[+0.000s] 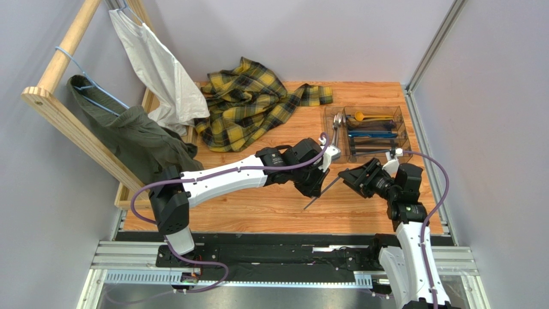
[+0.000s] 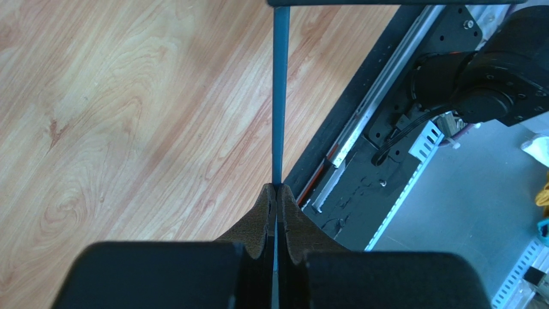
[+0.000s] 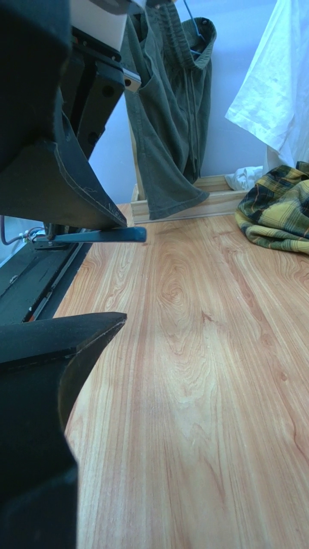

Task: Sort the eating utensils into containers
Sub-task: Pick up the chopstick from the center of the board, then place the chopstick in the storage box.

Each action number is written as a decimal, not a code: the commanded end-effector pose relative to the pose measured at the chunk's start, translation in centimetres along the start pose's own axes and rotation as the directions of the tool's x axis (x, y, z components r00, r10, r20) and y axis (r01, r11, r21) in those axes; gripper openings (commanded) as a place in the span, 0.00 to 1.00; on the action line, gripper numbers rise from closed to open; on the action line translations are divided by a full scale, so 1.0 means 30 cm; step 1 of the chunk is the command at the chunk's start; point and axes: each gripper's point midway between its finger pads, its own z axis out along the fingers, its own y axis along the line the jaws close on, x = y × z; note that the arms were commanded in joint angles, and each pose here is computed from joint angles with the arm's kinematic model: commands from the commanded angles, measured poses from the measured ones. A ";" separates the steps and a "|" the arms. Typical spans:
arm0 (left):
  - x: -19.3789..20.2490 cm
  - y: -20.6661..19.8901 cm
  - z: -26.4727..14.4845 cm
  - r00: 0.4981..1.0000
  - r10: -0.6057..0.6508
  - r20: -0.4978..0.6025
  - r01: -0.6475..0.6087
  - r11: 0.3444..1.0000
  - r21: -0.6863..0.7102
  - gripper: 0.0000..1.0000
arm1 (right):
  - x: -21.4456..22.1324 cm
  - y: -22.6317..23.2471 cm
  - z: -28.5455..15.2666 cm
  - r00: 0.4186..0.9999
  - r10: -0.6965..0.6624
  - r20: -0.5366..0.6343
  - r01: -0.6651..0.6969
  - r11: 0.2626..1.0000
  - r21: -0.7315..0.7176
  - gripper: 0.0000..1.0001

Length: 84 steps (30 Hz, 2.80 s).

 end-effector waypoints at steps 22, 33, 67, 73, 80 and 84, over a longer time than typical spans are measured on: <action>-0.037 -0.040 0.006 0.998 0.064 0.009 -0.064 0.998 -0.007 0.05 | 0.009 0.032 0.012 1.000 -0.014 -0.027 0.013 0.999 -0.048 0.00; -0.045 -0.002 -0.045 0.991 0.108 0.073 -0.104 0.992 -0.067 0.78 | 0.009 0.020 0.013 0.999 -0.018 -0.028 0.017 0.999 -0.030 0.00; 0.064 0.303 -0.204 0.996 -0.009 0.094 0.030 0.974 -0.225 0.99 | -0.198 0.039 0.090 0.996 -0.075 0.044 0.070 0.992 0.100 0.00; 0.090 0.361 -0.296 0.994 -0.025 0.109 0.052 0.965 -0.256 0.99 | -0.353 0.081 0.108 0.989 -0.109 0.103 0.087 0.977 0.193 0.00; 0.099 0.407 -0.360 0.991 -0.023 0.135 0.064 0.951 -0.302 0.99 | -0.578 0.038 0.092 0.967 -0.076 0.243 0.002 0.956 0.294 0.00; 0.121 0.420 -0.361 0.990 -0.035 0.135 0.075 0.948 -0.310 0.99 | -0.689 -0.037 0.067 0.946 -0.035 0.322 -0.083 0.935 0.344 0.00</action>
